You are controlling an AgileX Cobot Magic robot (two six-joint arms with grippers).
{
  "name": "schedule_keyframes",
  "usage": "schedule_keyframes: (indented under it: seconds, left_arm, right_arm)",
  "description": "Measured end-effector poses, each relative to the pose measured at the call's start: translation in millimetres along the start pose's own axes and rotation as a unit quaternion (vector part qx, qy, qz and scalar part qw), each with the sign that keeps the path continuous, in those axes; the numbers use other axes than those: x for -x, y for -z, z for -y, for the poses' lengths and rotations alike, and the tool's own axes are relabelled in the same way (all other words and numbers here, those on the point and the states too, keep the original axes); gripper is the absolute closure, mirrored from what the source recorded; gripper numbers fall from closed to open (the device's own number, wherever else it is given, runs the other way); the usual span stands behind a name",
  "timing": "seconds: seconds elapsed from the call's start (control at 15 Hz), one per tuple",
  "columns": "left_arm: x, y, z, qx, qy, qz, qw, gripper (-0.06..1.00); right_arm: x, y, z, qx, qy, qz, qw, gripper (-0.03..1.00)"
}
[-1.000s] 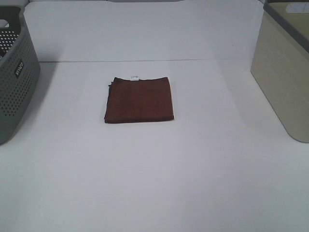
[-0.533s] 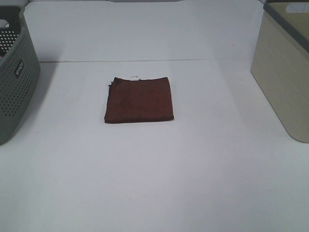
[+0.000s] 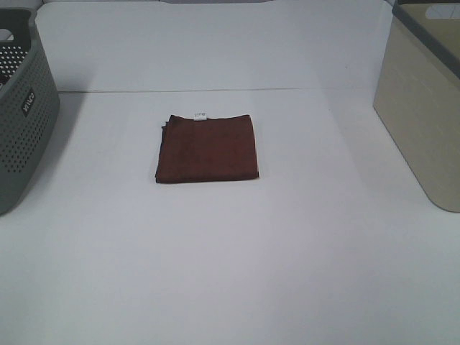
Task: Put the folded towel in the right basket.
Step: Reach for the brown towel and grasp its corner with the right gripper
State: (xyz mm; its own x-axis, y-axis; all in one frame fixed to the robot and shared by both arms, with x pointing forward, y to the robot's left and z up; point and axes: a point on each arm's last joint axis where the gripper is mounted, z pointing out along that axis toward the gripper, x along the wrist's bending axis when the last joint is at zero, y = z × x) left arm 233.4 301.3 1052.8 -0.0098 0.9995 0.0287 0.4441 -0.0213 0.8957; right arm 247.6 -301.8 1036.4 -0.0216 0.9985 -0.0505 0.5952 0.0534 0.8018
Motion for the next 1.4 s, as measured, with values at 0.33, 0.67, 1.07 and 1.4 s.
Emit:
schedule_keyframes:
  seconds: [0.33, 0.67, 1.07, 1.4]
  left_arm:
    - [0.0, 0.0, 0.0, 0.0, 0.0, 0.0, 1.0, 0.06]
    - [0.0, 0.0, 0.0, 0.0, 0.0, 0.0, 1.0, 0.06]
    - [0.0, 0.0, 0.0, 0.0, 0.0, 0.0, 1.0, 0.06]
    - [0.0, 0.0, 0.0, 0.0, 0.0, 0.0, 1.0, 0.06]
  right_arm:
    - [0.0, 0.0, 0.0, 0.0, 0.0, 0.0, 1.0, -0.01]
    - [0.0, 0.0, 0.0, 0.0, 0.0, 0.0, 1.0, -0.01]
    - [0.0, 0.0, 0.0, 0.0, 0.0, 0.0, 1.0, -0.01]
    - [0.0, 0.0, 0.0, 0.0, 0.0, 0.0, 1.0, -0.01]
